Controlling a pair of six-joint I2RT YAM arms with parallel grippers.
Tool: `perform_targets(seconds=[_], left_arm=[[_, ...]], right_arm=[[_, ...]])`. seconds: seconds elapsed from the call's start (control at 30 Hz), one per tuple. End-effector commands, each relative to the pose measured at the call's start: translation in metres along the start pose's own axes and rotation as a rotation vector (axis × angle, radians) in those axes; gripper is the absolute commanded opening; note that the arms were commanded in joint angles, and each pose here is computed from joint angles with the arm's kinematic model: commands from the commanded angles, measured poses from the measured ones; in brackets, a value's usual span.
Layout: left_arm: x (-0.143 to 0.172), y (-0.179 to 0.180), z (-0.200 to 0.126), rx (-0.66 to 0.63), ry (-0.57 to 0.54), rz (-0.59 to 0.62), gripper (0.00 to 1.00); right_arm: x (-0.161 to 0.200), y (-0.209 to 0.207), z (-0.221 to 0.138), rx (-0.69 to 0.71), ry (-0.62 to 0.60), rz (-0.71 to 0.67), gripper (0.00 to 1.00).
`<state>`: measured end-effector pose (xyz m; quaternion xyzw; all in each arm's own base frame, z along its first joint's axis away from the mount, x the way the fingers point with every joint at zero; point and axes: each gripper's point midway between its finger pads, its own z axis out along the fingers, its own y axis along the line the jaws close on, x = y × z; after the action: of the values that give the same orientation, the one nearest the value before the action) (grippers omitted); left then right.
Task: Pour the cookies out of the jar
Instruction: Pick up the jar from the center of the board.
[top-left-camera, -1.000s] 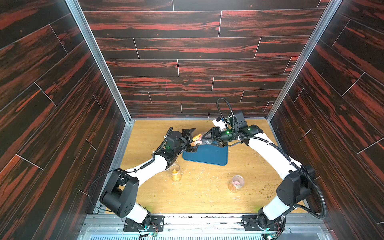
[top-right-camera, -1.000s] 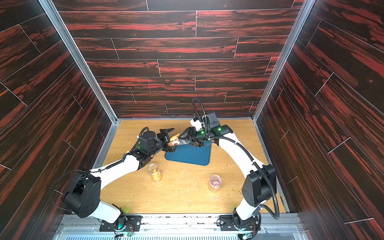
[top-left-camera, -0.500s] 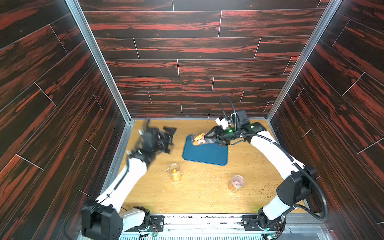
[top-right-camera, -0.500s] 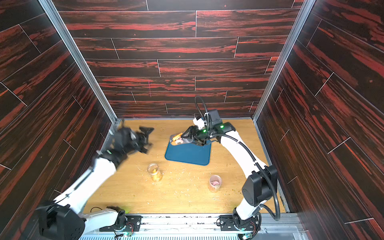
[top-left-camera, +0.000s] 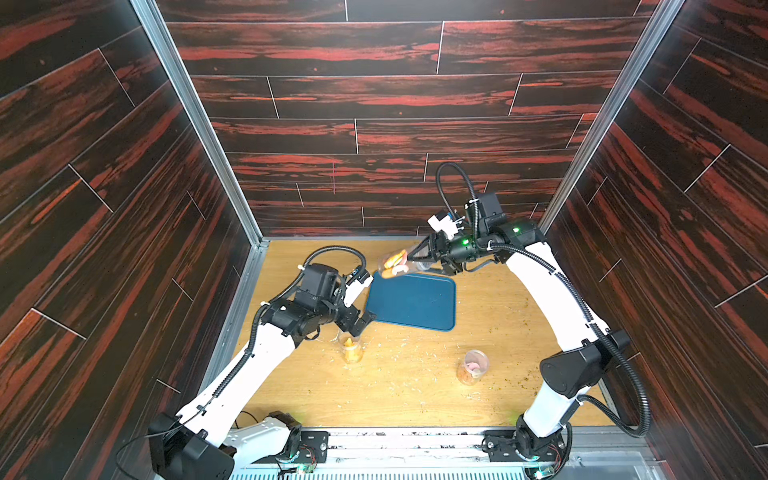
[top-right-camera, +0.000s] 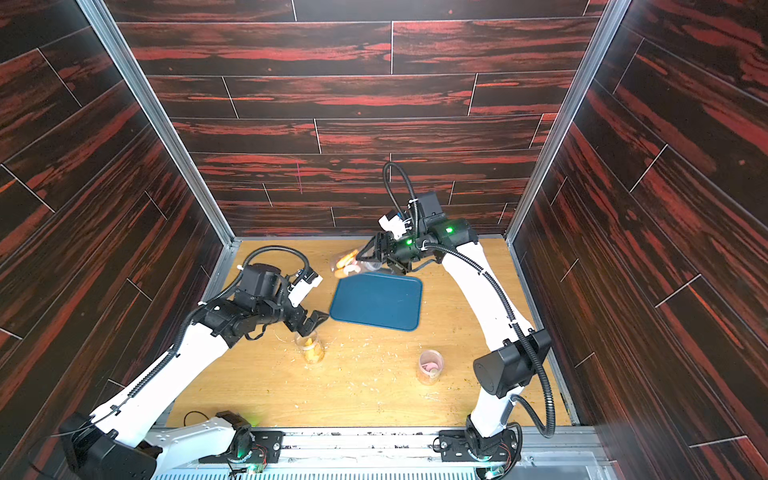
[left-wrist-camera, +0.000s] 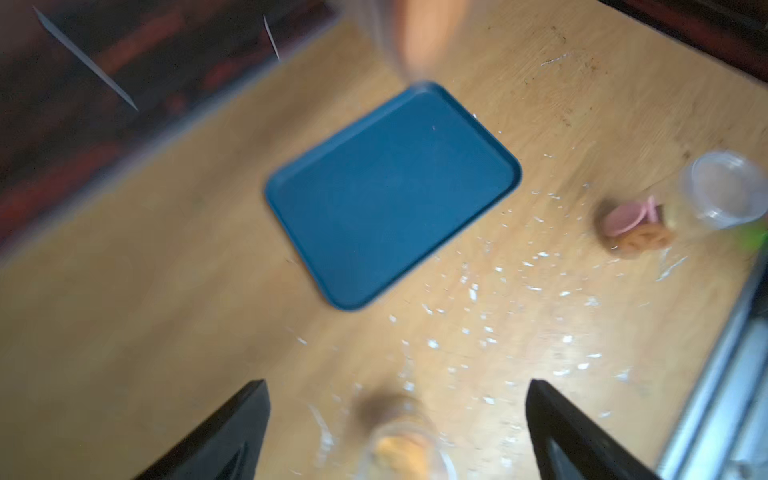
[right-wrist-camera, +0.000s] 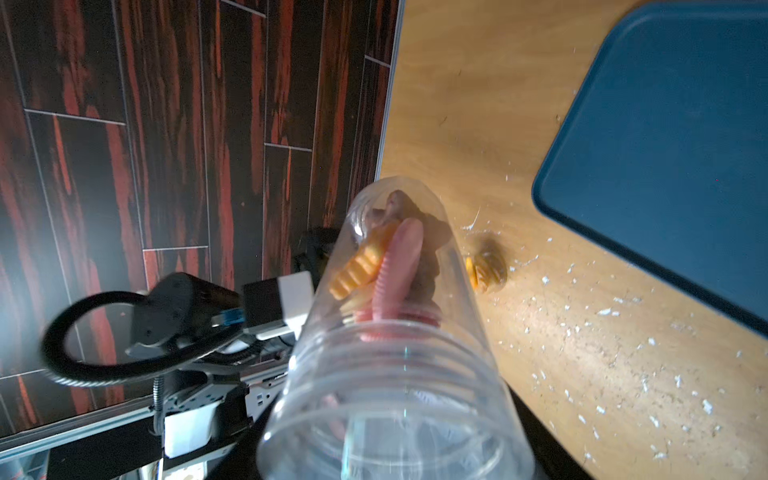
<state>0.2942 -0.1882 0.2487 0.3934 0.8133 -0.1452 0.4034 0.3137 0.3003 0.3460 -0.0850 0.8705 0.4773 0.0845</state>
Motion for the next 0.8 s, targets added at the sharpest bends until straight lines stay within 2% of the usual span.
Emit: perform_targets(seconds=[0.0,0.17,0.3,0.5,0.63,0.77], left_arm=[[-0.037,0.006,-0.011,-0.018,-0.095,0.22,1.0],[-0.046,-0.009,-0.011,0.066,-0.153,0.312,0.96],[-0.044,-0.011,-0.008,0.067,-0.139,0.365,0.91],[-0.046,-0.013,-0.008,0.077,-0.148,0.415,0.9],[-0.042,-0.021,-0.004,0.113,-0.137,0.438,0.83],[-0.039,-0.028,-0.003,0.13,-0.138,0.472,0.86]], right_arm=[[0.012,0.007,0.009,-0.023,0.062,0.006,0.67],[0.023,0.015,0.021,-0.034,0.105,-0.004,0.67],[0.031,0.019,0.032,-0.056,0.152,0.0,0.67],[0.044,0.019,0.043,-0.056,0.237,0.003,0.67],[0.044,0.027,0.041,-0.08,0.263,-0.012,0.67],[0.046,0.036,0.04,-0.131,0.292,-0.006,0.67]])
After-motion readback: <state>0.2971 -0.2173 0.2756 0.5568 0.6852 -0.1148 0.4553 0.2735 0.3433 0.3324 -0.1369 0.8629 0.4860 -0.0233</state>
